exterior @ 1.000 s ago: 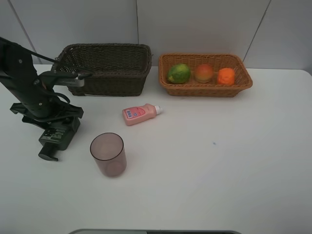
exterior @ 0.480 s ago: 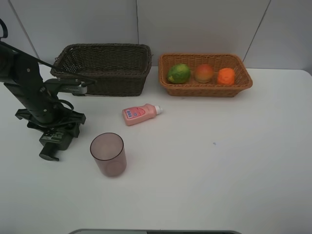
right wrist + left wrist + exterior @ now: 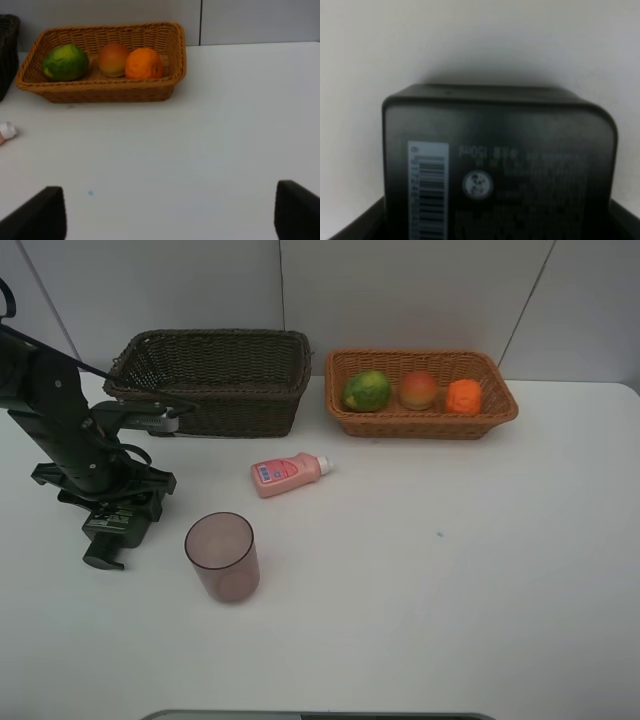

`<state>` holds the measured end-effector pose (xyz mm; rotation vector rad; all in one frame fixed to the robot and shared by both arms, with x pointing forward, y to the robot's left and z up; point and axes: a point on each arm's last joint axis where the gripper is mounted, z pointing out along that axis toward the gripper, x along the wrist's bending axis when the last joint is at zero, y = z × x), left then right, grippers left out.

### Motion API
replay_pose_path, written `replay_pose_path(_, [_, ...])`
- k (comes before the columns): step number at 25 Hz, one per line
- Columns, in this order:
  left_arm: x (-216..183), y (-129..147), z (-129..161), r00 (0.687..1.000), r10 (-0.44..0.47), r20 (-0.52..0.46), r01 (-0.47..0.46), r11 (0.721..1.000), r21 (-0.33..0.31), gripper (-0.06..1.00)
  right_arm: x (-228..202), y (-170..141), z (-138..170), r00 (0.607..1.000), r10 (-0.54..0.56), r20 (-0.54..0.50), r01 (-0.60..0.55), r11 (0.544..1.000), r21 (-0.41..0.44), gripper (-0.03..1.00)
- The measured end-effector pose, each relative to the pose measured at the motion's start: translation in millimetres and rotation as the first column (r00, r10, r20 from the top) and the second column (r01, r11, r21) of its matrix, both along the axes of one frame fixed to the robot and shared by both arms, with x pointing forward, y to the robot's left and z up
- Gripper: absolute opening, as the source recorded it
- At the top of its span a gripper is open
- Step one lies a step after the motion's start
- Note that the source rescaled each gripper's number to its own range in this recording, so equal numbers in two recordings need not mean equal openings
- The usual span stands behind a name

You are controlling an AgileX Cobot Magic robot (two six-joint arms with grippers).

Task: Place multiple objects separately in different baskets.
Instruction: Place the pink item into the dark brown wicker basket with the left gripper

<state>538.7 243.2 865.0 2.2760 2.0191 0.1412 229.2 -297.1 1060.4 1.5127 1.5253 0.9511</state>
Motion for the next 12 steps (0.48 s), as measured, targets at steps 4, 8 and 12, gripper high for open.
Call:
replay_pose_path(4, [0,0,0,1.000,0.001,0.001,-0.001,1.000,-0.001,0.82,0,0,0,1.000,0.000,0.000,0.000,1.000,0.000,0.77])
replay_pose_path(8, [1,0,0,1.000,0.000,0.015,0.000,1.000,-0.004,0.82,0,0,0,1.000,0.000,0.000,0.000,1.000,0.000,0.77])
replay_pose_path(12, [2,-2,16,0.998,-0.019,0.064,0.020,1.000,-0.010,0.82,0,0,0,1.000,0.001,0.000,-0.001,1.000,0.001,0.77])
